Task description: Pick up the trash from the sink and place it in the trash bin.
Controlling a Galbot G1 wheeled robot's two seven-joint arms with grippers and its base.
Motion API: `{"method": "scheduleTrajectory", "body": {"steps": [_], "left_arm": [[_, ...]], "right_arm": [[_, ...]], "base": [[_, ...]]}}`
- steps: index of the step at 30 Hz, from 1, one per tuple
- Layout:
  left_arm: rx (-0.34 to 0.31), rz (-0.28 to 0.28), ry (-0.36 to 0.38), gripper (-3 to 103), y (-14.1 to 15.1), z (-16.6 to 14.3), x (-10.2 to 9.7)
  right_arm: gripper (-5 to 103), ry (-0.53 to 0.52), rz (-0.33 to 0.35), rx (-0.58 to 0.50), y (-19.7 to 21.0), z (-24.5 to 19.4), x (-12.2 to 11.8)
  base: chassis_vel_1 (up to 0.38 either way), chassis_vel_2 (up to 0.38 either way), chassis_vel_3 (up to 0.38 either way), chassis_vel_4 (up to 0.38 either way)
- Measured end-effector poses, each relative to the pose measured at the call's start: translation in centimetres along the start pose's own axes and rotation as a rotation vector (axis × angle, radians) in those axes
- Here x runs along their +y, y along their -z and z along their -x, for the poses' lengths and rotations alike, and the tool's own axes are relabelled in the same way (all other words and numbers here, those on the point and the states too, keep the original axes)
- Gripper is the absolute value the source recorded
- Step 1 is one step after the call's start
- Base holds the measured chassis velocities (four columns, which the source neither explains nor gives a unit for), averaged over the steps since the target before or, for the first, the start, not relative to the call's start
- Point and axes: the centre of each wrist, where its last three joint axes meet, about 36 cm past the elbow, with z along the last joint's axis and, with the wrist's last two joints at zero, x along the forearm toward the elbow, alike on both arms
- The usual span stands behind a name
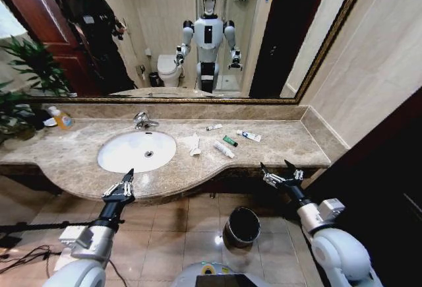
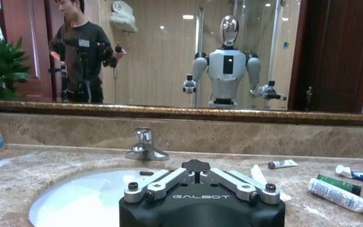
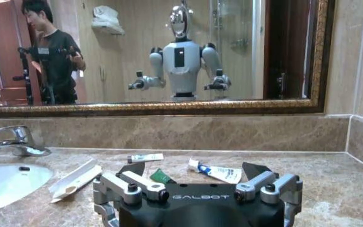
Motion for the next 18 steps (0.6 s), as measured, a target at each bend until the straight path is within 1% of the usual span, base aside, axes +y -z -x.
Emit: {"method": "scheduleTrajectory", "body": {"steps": [4,6,12,18], "left_arm": [[0.000,0.000,0.000,0,0.00,0.00,0.00],[0.000,0.000,0.000,0,0.00,0.00,0.00],[0.000,0.000,0.000,0,0.00,0.00,0.00],[0.000,0.000,0.000,0,0.00,0.00,0.00]], "right_arm": [[100,0.008,0.004,0.002,-0.09,-0.01,0.04],[100,0.033,0.013,-0.001,-0.08,0.01,0.03],[100,0.043,0.024,0.009,0.09,-0.01,0.16],[100,0.035,0.024,-0.017,-0.19,0.13,0.17]], "base": [[0.000,0.000,0.000,0.000],[0.000,0.000,0.000,0.000],[0.000,0.000,0.000,0.000],[0.000,0.000,0.000,0.000]]}}
